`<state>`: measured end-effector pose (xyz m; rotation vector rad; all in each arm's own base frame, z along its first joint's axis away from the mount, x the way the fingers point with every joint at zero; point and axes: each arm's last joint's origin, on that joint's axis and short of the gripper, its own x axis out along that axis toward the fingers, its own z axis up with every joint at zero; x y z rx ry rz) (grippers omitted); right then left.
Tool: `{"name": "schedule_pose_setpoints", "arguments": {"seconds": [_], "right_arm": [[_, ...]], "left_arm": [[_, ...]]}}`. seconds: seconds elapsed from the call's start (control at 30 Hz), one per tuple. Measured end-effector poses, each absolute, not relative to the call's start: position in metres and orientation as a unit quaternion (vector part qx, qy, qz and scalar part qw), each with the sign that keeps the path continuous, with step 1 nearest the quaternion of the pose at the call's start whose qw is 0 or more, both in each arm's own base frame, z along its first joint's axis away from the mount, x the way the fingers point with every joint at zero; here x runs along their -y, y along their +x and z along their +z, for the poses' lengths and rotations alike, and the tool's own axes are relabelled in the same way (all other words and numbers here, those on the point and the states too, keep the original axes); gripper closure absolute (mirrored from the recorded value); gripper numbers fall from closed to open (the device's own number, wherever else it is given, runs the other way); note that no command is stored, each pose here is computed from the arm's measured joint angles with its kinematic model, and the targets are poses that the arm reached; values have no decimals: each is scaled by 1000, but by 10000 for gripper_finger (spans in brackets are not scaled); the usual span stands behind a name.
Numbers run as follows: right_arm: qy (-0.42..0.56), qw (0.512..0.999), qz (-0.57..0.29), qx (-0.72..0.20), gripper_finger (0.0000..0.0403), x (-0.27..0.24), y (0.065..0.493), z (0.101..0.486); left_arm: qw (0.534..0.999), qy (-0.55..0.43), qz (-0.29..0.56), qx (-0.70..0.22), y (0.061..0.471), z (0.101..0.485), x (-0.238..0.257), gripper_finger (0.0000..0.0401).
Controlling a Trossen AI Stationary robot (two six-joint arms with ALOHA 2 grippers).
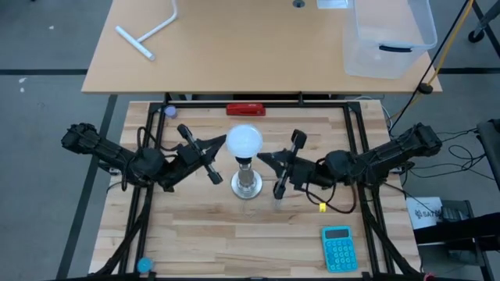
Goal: Screw lightbulb
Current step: Insert the white lightbulb into the silver lamp
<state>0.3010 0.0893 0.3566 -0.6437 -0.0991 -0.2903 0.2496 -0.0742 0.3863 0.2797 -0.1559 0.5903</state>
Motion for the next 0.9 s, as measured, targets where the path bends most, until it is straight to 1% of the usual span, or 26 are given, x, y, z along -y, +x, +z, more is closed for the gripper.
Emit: {"name": "schedule_pose_setpoints", "arguments": {"seconds": [0.17,0.43,0.73,0.9], "right_arm": [[-313,939,-140,30,403,-92,300,353],[-317,925,-212,-9,403,-83,300,352],[-313,913,-258,32,403,-64,302,364],[-322,914,-241,50,403,-62,303,367]], "left_arm": [[943,135,293,83,248,388,76,401],[943,156,271,116,235,399,94,401],[955,156,217,132,231,398,108,401],[958,141,217,125,237,394,103,401]]}}
